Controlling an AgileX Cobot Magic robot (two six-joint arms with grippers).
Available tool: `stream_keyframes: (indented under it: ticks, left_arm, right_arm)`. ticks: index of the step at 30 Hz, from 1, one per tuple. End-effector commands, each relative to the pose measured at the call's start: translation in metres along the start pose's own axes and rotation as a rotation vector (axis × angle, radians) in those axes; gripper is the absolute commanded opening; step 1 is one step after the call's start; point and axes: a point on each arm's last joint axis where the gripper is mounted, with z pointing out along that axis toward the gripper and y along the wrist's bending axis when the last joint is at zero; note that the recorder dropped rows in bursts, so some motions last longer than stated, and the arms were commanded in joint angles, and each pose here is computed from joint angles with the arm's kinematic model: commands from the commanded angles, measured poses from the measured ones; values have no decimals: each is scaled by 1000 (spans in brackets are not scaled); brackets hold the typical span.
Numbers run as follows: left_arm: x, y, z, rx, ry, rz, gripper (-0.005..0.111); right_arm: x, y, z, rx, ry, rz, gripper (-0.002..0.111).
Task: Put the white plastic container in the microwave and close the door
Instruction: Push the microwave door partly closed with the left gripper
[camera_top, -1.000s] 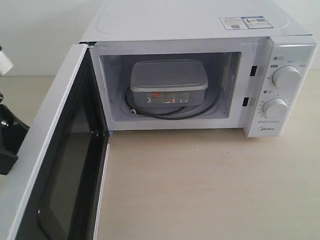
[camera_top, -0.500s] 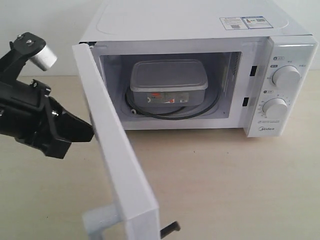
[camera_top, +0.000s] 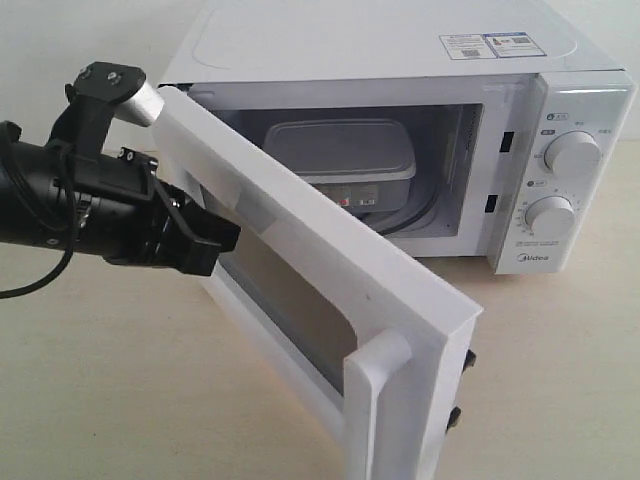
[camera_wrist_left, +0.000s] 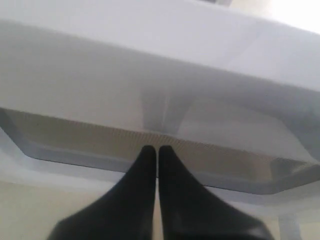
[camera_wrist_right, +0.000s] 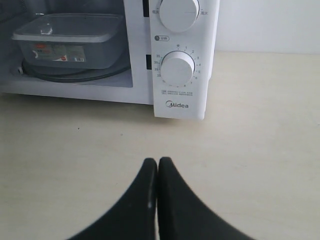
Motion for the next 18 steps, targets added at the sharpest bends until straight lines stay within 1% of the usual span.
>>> stream_keyframes:
  ticks: [1,3,6,9,11,13,16,18]
  left_arm:
    - [-8,5,2,-55,-79,-7,4]
    - [-11,8,2,-88,-106,-3,4]
    - [-14,14,1,-160,-153,-36,4]
    - [-15,16,0,-178,-166,-58,4]
    - [-16,16,0,-174,-178,-98,4]
    - [-16,14,0,-152,-174,-96,4]
    - [-15,8,0,-86,-159,-87,4]
    - [-15,4,-1,-60,-157,-79,4]
  right_arm:
    - [-1,0,0,4,-9,-5,0]
    - [-1,0,0,4,-9,-5,0]
    - [-1,0,0,4,-9,-5,0]
    - [-1,0,0,4,-9,-5,0]
    - [-1,0,0,4,-9,-5,0]
    - [-1,0,0,4,-9,-5,0]
    - [-1,0,0,4,-9,-5,0]
    - [-1,0,0,4,-9,-5,0]
